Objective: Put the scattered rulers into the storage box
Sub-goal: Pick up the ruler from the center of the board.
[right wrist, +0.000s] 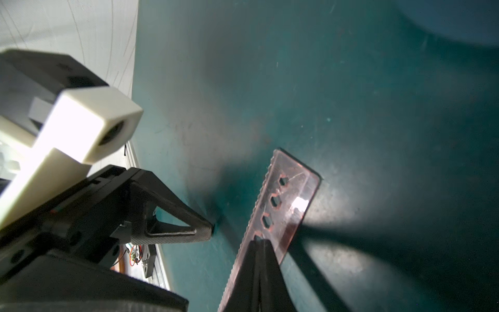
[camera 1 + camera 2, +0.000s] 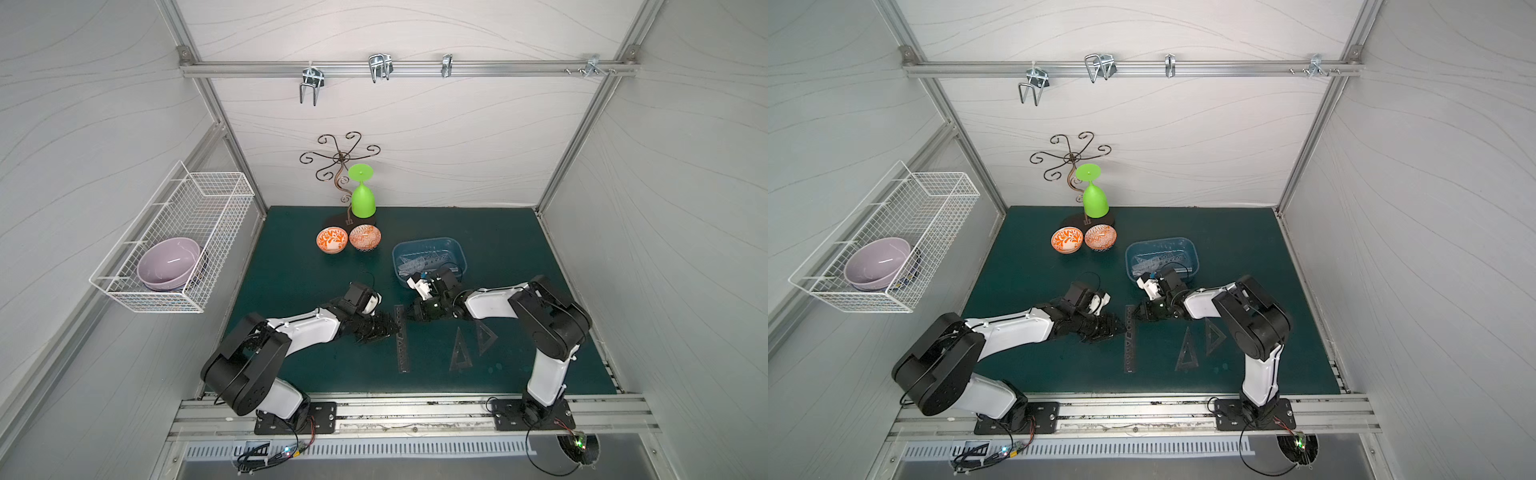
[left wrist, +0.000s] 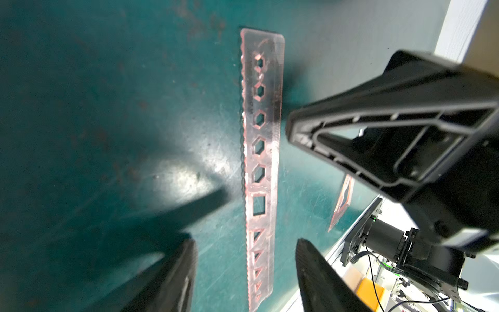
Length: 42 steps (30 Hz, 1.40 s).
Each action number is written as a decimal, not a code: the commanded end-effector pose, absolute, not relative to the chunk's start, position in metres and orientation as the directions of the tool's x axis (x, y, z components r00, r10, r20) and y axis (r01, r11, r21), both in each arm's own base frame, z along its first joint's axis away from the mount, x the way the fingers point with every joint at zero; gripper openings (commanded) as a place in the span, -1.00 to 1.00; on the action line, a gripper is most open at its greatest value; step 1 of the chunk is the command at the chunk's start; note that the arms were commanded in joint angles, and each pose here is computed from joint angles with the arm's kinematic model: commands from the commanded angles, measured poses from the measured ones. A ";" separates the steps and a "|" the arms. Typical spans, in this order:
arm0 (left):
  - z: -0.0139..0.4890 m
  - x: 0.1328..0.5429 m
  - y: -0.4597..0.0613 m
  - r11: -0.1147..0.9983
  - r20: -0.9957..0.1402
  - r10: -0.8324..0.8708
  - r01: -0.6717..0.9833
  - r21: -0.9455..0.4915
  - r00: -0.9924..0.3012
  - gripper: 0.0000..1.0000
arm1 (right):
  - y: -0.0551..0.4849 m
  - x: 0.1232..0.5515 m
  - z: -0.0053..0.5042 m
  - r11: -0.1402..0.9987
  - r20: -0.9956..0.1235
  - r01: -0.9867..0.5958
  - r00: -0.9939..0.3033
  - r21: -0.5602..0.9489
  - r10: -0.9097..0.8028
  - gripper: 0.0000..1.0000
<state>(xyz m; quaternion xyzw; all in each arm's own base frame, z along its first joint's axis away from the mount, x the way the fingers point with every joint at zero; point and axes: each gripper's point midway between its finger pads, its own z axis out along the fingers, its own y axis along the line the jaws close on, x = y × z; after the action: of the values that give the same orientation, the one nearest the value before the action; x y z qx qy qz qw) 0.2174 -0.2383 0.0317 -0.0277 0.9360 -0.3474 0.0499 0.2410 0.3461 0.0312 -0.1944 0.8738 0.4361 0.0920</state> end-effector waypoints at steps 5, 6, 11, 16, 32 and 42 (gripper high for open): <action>0.025 0.217 -0.237 0.760 -0.062 -0.097 -0.034 -0.648 -0.993 0.25 | 0.331 0.221 0.012 0.617 -0.265 -0.381 -0.924 0.688 -0.275 -0.87; 0.025 0.217 -0.237 0.760 -0.062 -0.098 -0.035 -0.649 -0.993 0.25 | 0.331 0.219 0.012 0.617 -0.267 -0.385 -0.922 0.686 -0.279 -0.87; 0.022 0.216 -0.238 0.755 -0.057 -0.102 -0.040 -0.655 -0.993 0.26 | 0.331 0.216 0.011 0.623 -0.268 -0.389 -0.921 0.679 -0.282 -0.87; 0.008 0.216 -0.247 0.744 -0.029 -0.091 -0.049 -0.667 -0.995 0.25 | 0.331 0.209 0.002 0.633 -0.249 -0.379 -0.925 0.675 -0.288 -0.87; -0.008 0.219 -0.265 0.736 -0.010 -0.060 -0.038 -0.676 -0.998 -0.31 | 0.313 0.191 -0.018 0.667 -0.186 -0.317 -0.947 0.674 -0.262 -0.89; -0.009 0.222 -0.269 0.752 -0.025 -0.031 -0.007 -0.659 -0.999 -1.00 | 0.307 0.193 -0.002 0.645 -0.208 -0.319 -0.947 0.695 -0.245 -0.89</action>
<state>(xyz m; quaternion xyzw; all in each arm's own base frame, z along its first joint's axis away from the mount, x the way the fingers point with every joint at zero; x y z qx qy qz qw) 0.2346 -0.2788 0.0145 -0.0084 0.9159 -0.3995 0.0396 0.2176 0.3320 0.0216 -0.1769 0.8795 0.4293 0.1047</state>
